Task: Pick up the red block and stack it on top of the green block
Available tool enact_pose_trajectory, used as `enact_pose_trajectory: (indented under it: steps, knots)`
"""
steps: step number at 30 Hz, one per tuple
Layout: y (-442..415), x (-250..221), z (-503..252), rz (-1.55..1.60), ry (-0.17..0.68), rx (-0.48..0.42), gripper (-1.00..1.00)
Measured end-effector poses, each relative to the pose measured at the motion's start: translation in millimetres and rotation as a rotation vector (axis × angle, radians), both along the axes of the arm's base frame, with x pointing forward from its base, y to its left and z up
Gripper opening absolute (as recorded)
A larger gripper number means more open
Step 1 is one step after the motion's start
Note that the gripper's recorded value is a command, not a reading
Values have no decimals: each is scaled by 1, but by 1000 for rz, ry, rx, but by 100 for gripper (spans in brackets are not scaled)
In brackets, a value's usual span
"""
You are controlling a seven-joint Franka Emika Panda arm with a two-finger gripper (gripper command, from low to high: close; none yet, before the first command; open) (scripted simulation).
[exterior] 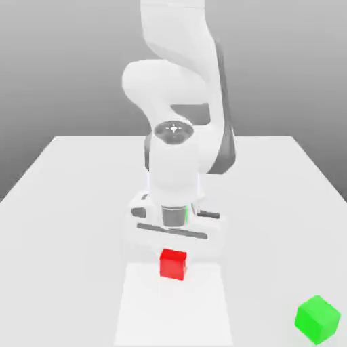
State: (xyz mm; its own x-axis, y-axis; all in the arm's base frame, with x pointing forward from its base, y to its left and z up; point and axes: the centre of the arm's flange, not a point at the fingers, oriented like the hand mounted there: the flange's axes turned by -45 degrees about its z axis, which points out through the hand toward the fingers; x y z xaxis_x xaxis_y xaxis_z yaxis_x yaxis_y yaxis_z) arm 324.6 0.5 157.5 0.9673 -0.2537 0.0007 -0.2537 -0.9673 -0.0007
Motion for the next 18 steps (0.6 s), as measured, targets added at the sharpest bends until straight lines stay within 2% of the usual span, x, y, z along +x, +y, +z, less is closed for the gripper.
enact_pose_trajectory:
  steps: [7,18]
  knots:
    - [5,5,50,36,0,-3,-100]
    - [143,102,77,766,2,-23,-100]
